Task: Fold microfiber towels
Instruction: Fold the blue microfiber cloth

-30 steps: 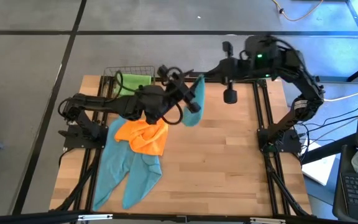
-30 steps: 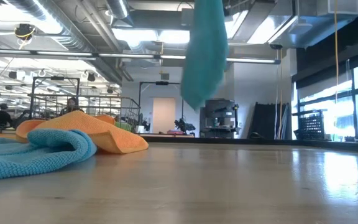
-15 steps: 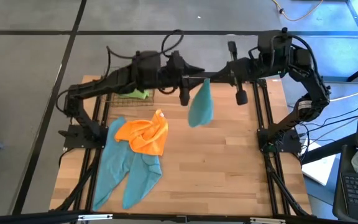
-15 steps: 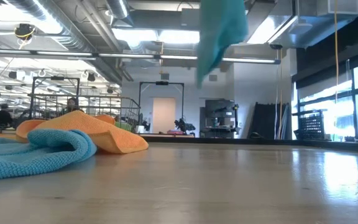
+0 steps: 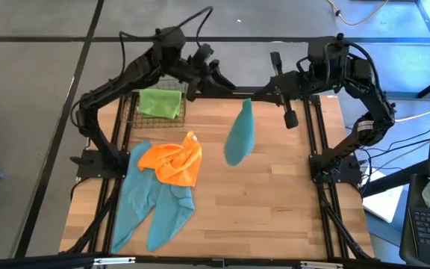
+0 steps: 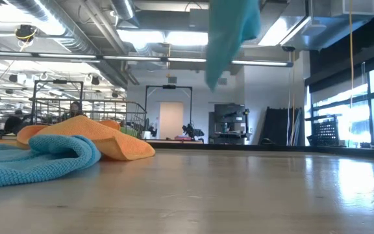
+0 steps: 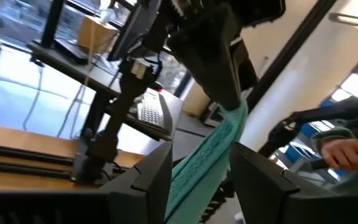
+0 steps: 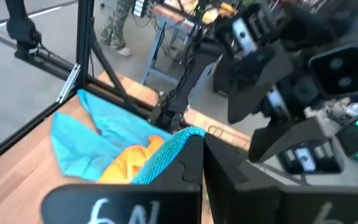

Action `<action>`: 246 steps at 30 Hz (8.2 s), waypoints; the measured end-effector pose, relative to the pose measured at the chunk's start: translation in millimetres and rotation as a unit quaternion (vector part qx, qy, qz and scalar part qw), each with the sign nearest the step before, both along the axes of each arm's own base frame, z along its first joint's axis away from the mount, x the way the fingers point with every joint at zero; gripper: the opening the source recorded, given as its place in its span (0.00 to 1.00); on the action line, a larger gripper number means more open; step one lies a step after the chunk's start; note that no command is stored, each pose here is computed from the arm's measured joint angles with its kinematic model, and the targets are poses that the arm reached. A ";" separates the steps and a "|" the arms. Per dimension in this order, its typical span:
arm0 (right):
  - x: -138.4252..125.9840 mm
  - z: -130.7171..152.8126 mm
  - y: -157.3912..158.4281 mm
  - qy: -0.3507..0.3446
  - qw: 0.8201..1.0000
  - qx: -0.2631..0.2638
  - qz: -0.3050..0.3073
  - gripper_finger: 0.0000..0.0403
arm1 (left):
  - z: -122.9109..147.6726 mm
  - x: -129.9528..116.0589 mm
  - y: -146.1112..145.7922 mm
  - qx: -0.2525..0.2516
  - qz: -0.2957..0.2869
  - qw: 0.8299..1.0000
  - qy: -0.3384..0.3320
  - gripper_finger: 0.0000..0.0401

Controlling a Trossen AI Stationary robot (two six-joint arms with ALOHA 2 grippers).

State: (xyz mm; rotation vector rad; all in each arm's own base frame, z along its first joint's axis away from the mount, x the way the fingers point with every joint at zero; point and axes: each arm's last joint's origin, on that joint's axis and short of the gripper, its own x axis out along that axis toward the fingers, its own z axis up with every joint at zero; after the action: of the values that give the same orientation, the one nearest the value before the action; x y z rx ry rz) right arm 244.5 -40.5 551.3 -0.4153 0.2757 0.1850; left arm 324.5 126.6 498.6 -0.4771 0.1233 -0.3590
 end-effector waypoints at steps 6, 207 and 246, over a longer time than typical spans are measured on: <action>10.3 -3.0 1.2 0.000 1.000 0.002 0.006 0.02 | -9.2 13.3 -2.3 -0.024 -0.057 0.998 0.013 0.38; 136.1 -81.4 -78.3 0.030 0.956 0.263 0.125 0.60 | 5.3 -78.4 -48.5 0.194 0.199 0.946 0.169 0.00; 147.3 -117.1 -77.5 0.107 0.944 0.254 0.180 0.17 | 32.2 -136.3 -66.7 0.235 0.299 0.915 0.136 0.00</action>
State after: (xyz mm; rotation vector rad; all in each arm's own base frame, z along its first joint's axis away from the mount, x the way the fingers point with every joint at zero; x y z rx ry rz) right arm 391.8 -118.0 434.2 0.0743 0.3513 0.6467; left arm 188.2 59.9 530.7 -0.0661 0.3164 0.3420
